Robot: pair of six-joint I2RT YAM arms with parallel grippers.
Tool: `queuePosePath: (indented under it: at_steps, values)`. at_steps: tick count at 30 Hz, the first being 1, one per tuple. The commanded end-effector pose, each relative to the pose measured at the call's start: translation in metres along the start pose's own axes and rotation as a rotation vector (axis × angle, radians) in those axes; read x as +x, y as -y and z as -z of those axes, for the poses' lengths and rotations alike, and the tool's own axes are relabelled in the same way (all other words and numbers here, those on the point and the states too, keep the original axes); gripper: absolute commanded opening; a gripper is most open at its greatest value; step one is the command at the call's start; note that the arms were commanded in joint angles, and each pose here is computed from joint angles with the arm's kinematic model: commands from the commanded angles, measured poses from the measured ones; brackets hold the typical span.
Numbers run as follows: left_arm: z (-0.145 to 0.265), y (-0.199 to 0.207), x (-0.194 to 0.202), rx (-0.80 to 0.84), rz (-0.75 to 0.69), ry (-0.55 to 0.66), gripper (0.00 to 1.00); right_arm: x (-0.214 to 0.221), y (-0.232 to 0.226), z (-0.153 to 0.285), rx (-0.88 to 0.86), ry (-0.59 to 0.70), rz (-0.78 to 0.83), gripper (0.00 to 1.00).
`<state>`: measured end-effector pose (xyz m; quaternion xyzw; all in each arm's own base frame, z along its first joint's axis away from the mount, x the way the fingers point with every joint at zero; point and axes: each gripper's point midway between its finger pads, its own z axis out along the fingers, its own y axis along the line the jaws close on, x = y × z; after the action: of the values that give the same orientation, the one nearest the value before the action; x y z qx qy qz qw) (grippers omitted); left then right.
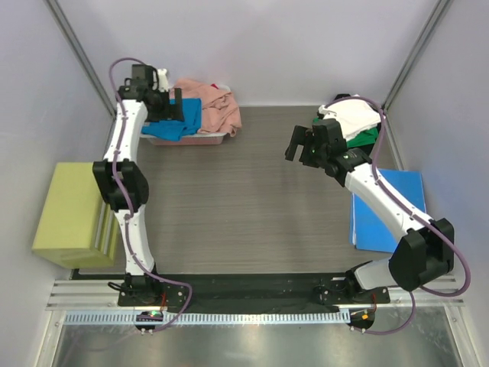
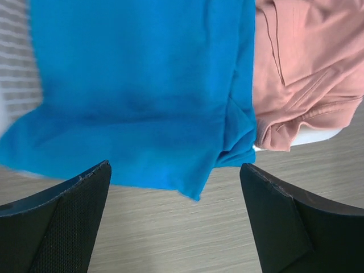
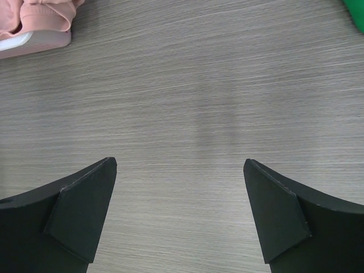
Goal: Fold and stack the t-shirts
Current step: Grab the tshirt from the pile
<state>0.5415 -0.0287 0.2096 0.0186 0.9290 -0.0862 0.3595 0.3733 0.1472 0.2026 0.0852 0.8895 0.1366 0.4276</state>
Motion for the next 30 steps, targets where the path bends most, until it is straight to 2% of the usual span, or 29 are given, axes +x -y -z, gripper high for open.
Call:
queuePosePath:
  at_steps: [1,7,9,10,11,14,18,22,24,26,27,29,30]
  values:
    - [-0.013,0.014,0.008,-0.017,-0.064,-0.039,0.95,-0.002,-0.012,-0.006,-0.039,0.015,0.005,1.00]
    - [-0.031,0.013,0.022,-0.026,-0.067,-0.086,0.95,0.005,-0.017,-0.014,-0.051,-0.008,0.009,1.00]
    - [-0.034,0.010,0.027,-0.035,-0.068,-0.099,0.89,0.004,-0.017,-0.014,-0.051,-0.005,0.009,1.00]
    - [-0.033,0.010,0.027,-0.035,-0.071,-0.098,0.80,0.004,-0.017,-0.014,-0.052,-0.005,0.010,1.00]
    - [-0.033,0.010,0.028,-0.035,-0.071,-0.099,0.49,0.004,-0.016,-0.013,-0.050,-0.004,0.012,1.00]
    - [-0.031,0.012,0.030,-0.026,-0.060,-0.104,0.10,0.005,-0.015,-0.012,-0.048,-0.003,0.016,1.00]
    - [-0.025,0.016,0.029,-0.013,-0.062,-0.098,0.00,0.002,-0.015,-0.009,-0.044,0.003,0.016,1.00]
    - [-0.010,0.019,0.022,-0.003,-0.078,-0.079,0.00,-0.002,-0.017,-0.005,-0.057,0.012,0.014,1.00]
    - [0.010,0.026,0.007,0.014,-0.095,-0.029,0.00,-0.005,-0.020,-0.002,-0.065,0.017,0.014,1.00]
    - [0.034,0.033,-0.009,0.030,-0.103,0.018,0.00,-0.008,-0.021,0.000,-0.070,0.023,0.015,1.00]
    - [0.065,0.040,-0.036,0.039,-0.117,0.109,0.00,-0.010,-0.022,0.002,-0.074,0.031,0.014,1.00]
    - [0.105,0.055,-0.057,0.087,-0.134,0.195,0.00,-0.013,-0.022,0.005,-0.075,0.042,0.018,1.00]
    - [0.149,0.066,-0.078,0.103,-0.154,0.302,0.00,-0.016,-0.021,0.006,-0.065,0.053,0.022,1.00]
